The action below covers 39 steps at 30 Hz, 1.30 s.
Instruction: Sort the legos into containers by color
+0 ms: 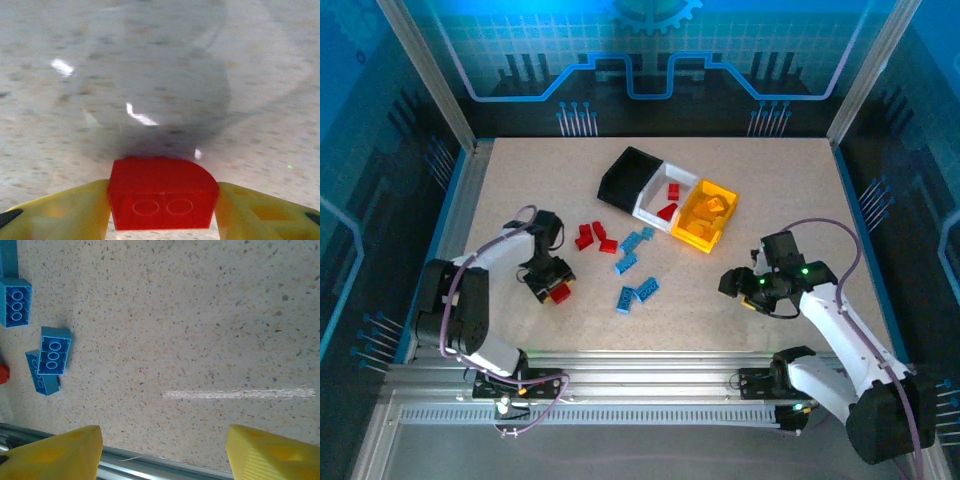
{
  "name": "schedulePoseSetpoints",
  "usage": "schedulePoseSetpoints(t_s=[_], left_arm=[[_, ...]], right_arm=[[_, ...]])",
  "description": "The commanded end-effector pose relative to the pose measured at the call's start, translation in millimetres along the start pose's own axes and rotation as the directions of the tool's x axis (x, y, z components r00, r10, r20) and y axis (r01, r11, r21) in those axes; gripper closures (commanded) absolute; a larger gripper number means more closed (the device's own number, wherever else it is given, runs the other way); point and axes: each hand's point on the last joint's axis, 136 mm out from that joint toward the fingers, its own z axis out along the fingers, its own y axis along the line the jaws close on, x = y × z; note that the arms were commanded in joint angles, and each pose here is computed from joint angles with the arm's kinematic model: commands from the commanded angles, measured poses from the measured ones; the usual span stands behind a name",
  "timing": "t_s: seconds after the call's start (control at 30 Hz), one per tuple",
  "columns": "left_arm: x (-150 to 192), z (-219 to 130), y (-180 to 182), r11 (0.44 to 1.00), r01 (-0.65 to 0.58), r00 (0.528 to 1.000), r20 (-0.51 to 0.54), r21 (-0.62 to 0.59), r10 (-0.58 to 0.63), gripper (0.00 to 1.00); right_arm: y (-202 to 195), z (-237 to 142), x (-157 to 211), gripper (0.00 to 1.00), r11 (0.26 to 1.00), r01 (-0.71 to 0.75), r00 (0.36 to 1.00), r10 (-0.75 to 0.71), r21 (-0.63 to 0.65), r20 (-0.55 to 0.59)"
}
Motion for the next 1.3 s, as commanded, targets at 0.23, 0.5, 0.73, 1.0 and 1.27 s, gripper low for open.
schedulePoseSetpoints(t_s=[0.23, 0.5, 0.73, 1.0, 1.27], left_arm=[[17.4, -7.8, -90.1, 0.982, -0.165, 0.984, -0.051, 0.093, 0.170, 0.39], [24.9, -25.7, -112.9, 0.973, -0.198, 0.978, -0.043, 0.114, 0.204, 0.39], [28.5, -44.8, -122.4, 0.958, -0.250, 0.968, 0.018, 0.144, 0.250, 0.40], [44.6, -67.5, -138.2, 0.919, -0.359, 0.933, 0.096, 0.164, 0.347, 0.41], [46.4, -67.6, -119.5, 0.916, -0.398, 0.913, 0.114, 0.042, 0.391, 0.22]], right_arm=[[3.4, -15.0, -8.6, 0.33, 1.000, 0.004, 0.998, -0.004, -0.005, 0.068], [-7.8, -13.7, -4.8, 0.32, 0.999, -0.027, 0.996, 0.029, -0.026, 0.084], [-12.4, -21.9, -6.7, 0.32, 0.999, -0.031, 0.996, 0.034, -0.036, 0.085], [-13.6, -23.7, -6.4, 0.33, 0.997, -0.038, 0.996, 0.043, -0.062, 0.073], [-7.4, -25.5, -2.5, 0.33, 0.994, -0.050, 0.997, 0.056, -0.102, 0.048]])
